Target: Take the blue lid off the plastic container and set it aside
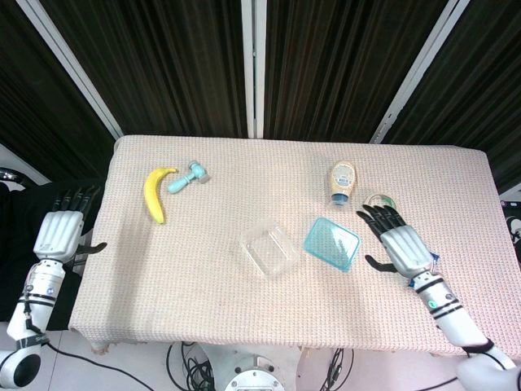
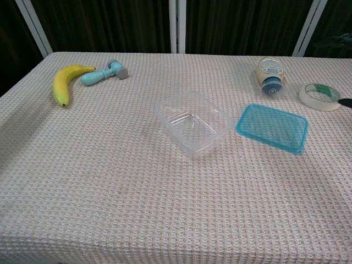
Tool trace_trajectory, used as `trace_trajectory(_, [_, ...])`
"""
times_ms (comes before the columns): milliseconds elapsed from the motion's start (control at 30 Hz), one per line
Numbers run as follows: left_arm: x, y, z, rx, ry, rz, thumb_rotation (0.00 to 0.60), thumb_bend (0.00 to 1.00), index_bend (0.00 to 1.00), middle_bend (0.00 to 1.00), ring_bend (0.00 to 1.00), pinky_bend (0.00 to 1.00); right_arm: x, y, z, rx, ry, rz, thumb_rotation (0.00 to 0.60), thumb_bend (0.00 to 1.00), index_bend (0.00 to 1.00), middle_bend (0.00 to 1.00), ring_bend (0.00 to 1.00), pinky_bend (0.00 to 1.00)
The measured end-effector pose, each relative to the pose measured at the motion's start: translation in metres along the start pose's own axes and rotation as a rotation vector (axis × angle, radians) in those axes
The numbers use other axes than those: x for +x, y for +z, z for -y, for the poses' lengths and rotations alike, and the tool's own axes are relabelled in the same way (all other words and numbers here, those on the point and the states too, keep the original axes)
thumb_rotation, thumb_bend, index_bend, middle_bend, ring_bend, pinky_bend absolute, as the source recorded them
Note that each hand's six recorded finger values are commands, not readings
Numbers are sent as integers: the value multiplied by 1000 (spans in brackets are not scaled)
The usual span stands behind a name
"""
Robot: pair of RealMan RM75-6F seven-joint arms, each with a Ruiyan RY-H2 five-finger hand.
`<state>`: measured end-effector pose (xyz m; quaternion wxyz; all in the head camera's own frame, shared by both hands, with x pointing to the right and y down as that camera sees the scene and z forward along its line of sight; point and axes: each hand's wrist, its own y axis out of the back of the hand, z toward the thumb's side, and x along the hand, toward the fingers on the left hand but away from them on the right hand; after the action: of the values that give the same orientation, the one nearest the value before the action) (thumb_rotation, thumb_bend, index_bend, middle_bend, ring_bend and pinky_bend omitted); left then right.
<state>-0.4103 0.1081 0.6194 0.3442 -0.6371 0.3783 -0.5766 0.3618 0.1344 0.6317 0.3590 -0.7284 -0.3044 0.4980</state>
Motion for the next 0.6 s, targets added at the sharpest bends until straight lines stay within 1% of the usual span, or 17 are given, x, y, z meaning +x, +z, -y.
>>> trace_trajectory(100, [-10,-15,0,8,5,-28,600,0,54,72,0,19,20,-15,-13,-57,-41,50,600,214,8,164,2,11])
trace_trajectory(200, [-20,-26,-5,21,42,-49,600,0,72,81,0,12,38,-27,-29,-69,-137,96,600,214,45,229,13,47])
trace_trajectory(267, [-30,-32,-8,34,69,-56,600,0,73,84,0,9,53,-36,-39,-56,-213,135,600,213,56,231,14,38])
trace_trajectory(333, [-42,-38,-8,41,82,-64,600,0,73,84,0,9,71,-44,-46,-40,-277,179,600,213,56,209,9,11])
trace_trajectory(367, [-49,-42,-7,40,88,-75,600,0,73,84,0,9,80,-47,-47,-33,-296,200,600,213,55,190,5,4])
trace_trajectory(433, [-60,-46,-7,35,97,-90,600,0,73,84,0,9,98,-53,-46,-16,-310,242,600,213,43,161,0,0])
trace_trajectory(467, [-67,-48,-7,30,105,-99,600,0,73,84,0,9,104,-54,-43,-11,-306,256,600,215,35,149,0,0])
trace_trajectory(600, [-90,-51,-6,3,133,-125,600,0,73,84,0,10,125,-55,-30,-22,-257,288,600,231,4,108,0,0])
